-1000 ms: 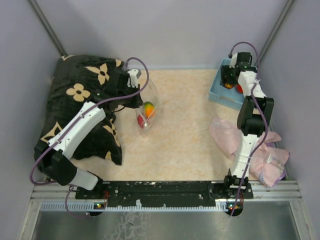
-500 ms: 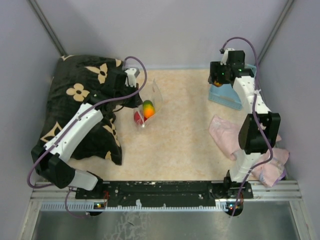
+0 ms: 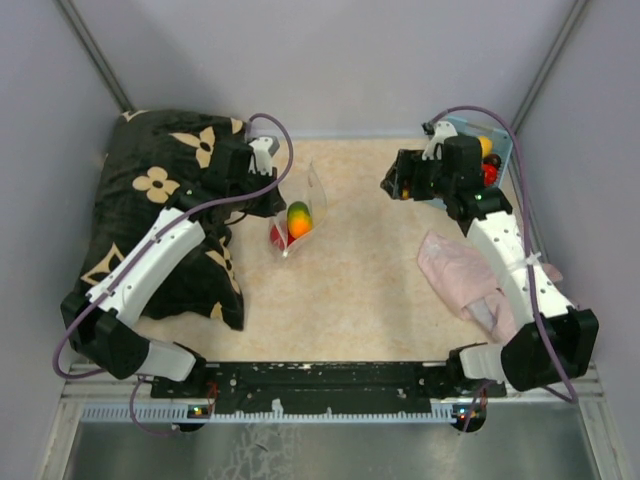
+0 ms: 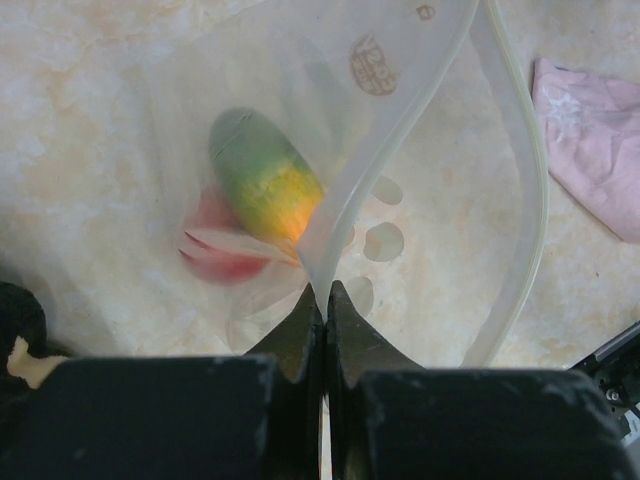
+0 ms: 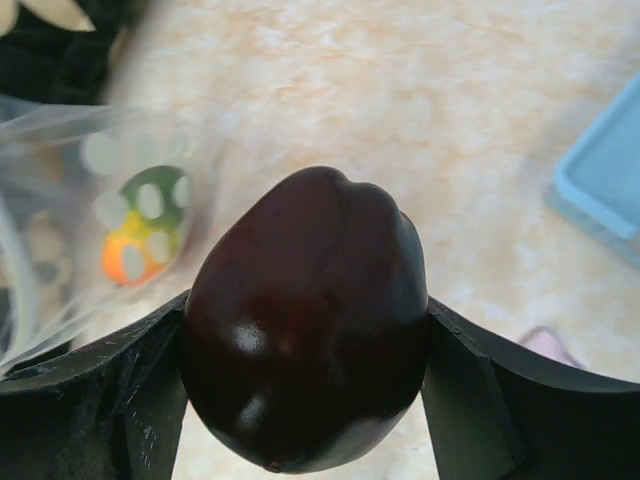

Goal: Place the food in the zip-top bag and seal the zipper
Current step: Place the fake fruit in the zipper food storage bag.

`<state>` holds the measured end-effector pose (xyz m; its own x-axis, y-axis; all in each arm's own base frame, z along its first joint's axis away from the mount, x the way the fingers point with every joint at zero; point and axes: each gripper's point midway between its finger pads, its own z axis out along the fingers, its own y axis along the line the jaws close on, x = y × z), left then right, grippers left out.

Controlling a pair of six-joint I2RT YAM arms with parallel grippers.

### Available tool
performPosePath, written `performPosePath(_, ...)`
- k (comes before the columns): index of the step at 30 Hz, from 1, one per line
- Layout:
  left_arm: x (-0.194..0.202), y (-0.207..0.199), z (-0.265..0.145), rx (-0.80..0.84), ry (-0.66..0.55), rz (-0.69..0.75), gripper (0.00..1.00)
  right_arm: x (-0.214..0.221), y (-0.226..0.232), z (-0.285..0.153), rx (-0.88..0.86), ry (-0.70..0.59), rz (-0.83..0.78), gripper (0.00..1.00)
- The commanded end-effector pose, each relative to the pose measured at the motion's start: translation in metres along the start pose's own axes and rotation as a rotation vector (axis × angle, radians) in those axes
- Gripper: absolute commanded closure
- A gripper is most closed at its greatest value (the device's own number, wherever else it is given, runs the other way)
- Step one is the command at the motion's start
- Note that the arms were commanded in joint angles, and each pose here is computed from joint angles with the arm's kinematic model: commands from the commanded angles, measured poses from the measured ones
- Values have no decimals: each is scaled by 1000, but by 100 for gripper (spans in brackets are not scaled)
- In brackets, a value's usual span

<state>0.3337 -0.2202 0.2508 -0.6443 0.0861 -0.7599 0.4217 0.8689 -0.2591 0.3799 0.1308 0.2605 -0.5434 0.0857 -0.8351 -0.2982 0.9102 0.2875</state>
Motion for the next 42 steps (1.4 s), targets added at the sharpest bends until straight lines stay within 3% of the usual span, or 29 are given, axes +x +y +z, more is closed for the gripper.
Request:
performPosePath(1,-8,-5,-10,28,-45,2,100,-18,60,-22,-176,-106,4,56)
performPosePath(12,-5,-3,-6,21,-37,-1,100,-5,167,-53,-468,-87,10,56)
performPosePath(26,-4,-6,-5,42,-29,-5,100,3,250,-36,-710,8,64,56)
performPosePath(32,-6,-12,-11,67,-44,-5,100,10,256,-14,-687,37,95,55)
performPosePath(42,-5,-19,-12,110,-35,-9,100,20,223,23,-473,26,66,46)
